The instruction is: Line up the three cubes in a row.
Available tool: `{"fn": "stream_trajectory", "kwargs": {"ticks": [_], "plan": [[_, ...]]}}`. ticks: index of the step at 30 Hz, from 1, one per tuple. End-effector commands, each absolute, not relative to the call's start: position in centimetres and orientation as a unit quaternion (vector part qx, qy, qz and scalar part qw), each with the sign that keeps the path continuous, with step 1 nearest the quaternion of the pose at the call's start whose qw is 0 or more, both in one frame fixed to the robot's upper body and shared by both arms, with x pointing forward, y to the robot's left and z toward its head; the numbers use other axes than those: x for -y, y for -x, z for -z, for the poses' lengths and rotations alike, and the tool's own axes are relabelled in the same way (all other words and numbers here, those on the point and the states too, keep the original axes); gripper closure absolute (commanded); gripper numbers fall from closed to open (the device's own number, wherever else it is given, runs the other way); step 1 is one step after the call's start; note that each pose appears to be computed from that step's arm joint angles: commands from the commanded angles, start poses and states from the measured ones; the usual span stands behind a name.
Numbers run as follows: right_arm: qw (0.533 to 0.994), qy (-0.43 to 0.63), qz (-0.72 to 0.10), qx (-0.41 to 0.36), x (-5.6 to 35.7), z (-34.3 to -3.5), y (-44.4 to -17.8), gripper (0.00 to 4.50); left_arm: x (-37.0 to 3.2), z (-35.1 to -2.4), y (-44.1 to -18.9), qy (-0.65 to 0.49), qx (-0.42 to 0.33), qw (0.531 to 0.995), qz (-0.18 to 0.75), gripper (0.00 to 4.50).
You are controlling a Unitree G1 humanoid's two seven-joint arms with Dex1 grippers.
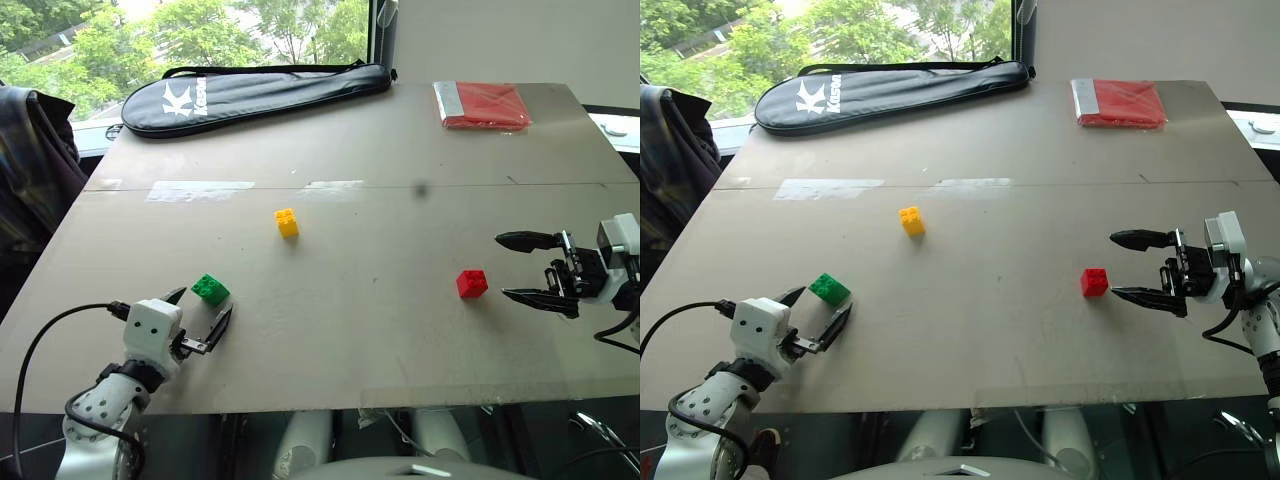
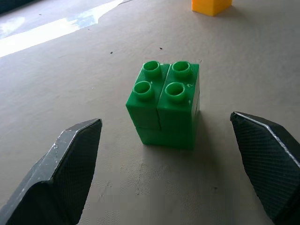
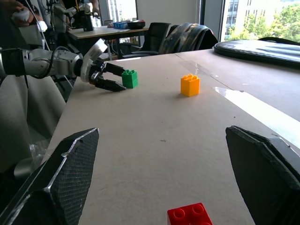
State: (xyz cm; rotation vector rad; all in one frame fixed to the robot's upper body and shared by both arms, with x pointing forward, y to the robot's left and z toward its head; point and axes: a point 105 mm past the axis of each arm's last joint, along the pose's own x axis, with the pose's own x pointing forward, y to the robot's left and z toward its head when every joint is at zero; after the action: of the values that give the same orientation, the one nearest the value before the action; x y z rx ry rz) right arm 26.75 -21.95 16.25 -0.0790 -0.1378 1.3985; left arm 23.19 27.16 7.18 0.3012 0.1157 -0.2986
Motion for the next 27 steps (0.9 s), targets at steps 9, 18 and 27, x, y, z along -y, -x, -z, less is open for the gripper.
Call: {"fn": "stream_trajectory", "kwargs": {"ticks": [9,18,27], "plan": [[0.745,0.05,-0.658,0.097,22.2,-18.3,-26.1,0.0,-28.4,-5.2,-23.3,-0.163,-0.106,0.944,0.268,2.01],[0.73,0.059,-0.668,0.129,21.4,-19.8,-25.7,0.0,-23.8,-7.0,-25.5,-0.193,-0.078,0.899,0.385,3.26],[0.762,0.094,-0.632,0.106,19.9,-21.1,-25.2,0.0,-12.5,-8.9,-28.3,-0.201,-0.029,0.795,0.571,3.26]]}}
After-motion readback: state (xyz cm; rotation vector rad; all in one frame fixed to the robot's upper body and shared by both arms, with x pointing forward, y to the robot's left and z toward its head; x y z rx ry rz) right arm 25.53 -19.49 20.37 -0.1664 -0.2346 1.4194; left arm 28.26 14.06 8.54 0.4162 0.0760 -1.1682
